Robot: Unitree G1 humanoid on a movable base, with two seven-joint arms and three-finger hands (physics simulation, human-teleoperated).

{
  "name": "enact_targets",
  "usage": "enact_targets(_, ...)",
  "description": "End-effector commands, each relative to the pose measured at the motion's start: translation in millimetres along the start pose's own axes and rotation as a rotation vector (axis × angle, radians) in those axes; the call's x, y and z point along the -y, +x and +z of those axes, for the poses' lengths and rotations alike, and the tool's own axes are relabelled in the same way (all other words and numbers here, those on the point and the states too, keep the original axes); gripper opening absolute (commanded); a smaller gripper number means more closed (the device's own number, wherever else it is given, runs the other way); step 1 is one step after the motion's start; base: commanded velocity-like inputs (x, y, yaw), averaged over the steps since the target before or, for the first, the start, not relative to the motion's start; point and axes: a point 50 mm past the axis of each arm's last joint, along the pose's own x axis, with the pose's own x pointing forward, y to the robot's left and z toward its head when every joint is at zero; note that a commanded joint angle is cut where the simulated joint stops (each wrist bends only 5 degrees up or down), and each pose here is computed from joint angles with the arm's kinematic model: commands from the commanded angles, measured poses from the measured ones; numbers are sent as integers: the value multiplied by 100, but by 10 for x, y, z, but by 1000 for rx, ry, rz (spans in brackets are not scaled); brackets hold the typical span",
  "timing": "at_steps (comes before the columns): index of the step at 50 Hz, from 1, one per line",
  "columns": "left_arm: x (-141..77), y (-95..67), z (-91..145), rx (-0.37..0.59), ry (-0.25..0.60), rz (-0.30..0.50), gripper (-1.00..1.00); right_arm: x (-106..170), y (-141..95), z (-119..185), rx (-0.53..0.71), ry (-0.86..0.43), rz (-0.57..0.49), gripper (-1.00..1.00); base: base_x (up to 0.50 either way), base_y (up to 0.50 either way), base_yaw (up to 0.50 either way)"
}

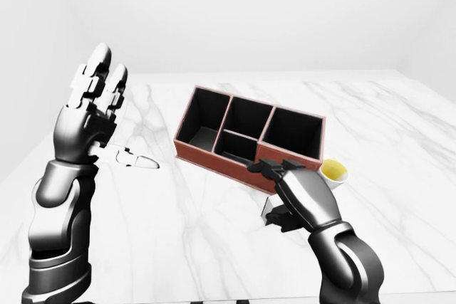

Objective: Pick up the book and place it in the right compartment of the caddy.

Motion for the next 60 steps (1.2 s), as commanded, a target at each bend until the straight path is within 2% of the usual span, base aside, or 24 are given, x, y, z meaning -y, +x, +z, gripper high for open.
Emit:
enact_targets(1,-5,-18,-42,-18,-10,2,100,-91,51,8,-10,-9,41,24,0,0,0)
enact_targets(30,-49,-50,-190,-76,-47,15,100,-268,293,-77,-66,-154,162,25,0,0,0)
enact_targets(47,-71,-78,-229,-92,-62,24,100,-379,341,-126,-98,-190,219,26,0,0,0)
enact_targets(60,-69,-92,-237,-96,-67,28,100,-511,321,-299,-187,-234,299,26,0,0,0)
